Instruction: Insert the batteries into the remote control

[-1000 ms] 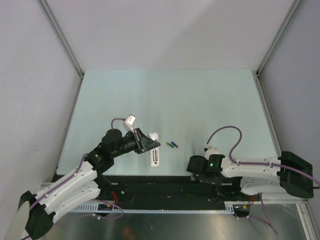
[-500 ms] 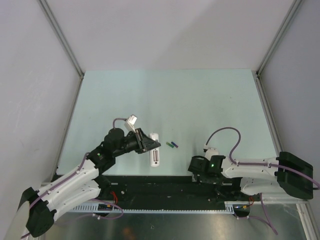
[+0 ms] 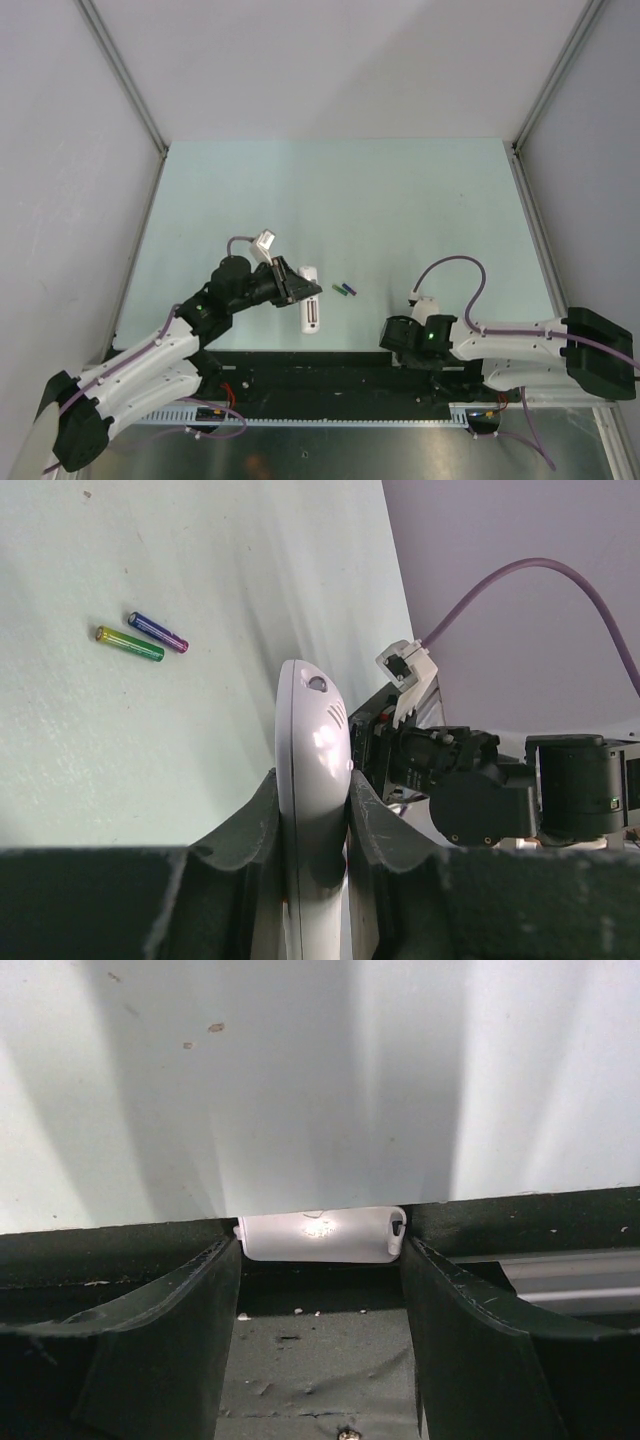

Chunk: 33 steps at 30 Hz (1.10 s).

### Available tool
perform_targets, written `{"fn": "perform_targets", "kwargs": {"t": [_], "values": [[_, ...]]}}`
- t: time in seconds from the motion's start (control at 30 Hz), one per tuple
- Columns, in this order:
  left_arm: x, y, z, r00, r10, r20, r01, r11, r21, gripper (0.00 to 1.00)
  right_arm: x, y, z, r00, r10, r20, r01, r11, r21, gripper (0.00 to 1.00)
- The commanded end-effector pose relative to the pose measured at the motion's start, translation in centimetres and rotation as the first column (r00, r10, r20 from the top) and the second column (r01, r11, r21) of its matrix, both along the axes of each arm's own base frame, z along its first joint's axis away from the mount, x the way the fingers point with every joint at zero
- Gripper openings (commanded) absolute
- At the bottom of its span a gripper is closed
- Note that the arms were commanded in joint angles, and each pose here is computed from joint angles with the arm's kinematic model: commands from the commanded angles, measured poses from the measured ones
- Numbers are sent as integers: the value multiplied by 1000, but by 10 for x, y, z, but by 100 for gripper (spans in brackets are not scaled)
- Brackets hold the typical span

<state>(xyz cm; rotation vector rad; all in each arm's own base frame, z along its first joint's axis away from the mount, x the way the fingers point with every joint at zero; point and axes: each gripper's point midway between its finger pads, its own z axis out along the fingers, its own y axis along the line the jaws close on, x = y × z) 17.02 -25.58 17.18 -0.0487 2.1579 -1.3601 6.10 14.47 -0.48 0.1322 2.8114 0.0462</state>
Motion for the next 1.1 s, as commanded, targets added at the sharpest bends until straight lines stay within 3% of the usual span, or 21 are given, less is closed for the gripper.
{"fn": "perform_targets", "kwargs": {"t": [0.0, 0.2, 0.37, 0.47, 0.57, 0.87, 1.07], "values": [[1, -3, 15, 998, -6, 55, 8, 999, -41, 0, -14, 13, 2, 998, -41, -45, 44, 997, 64, 60], [-1, -2, 18, 998, -8, 62, 11, 999, -49, 0, -7, 40, 40, 999, -25, 42, 20, 992, 125, 49], [-1, -1, 23, 997, -3, 77, 8, 998, -58, 0, 3, 62, 72, 994, 11, 108, -28, 987, 157, 47], [0, -1, 25, 996, 2, 84, 3, 998, -58, 0, 7, 70, 79, 992, 39, 120, -58, 985, 161, 55], [-1, 0, 27, 996, 3, 90, 2, 998, -61, 0, 6, 83, 74, 992, 77, 102, -94, 980, 176, 70], [2, 9, 34, 992, 58, 112, -49, 995, -87, 0, 10, 132, 44, 990, 127, 59, -135, 980, 144, 82], [-1, 16, 39, 988, 89, 126, -74, 990, -119, 0, 22, 151, 32, 991, 107, 80, -118, 983, 140, 84]]}}
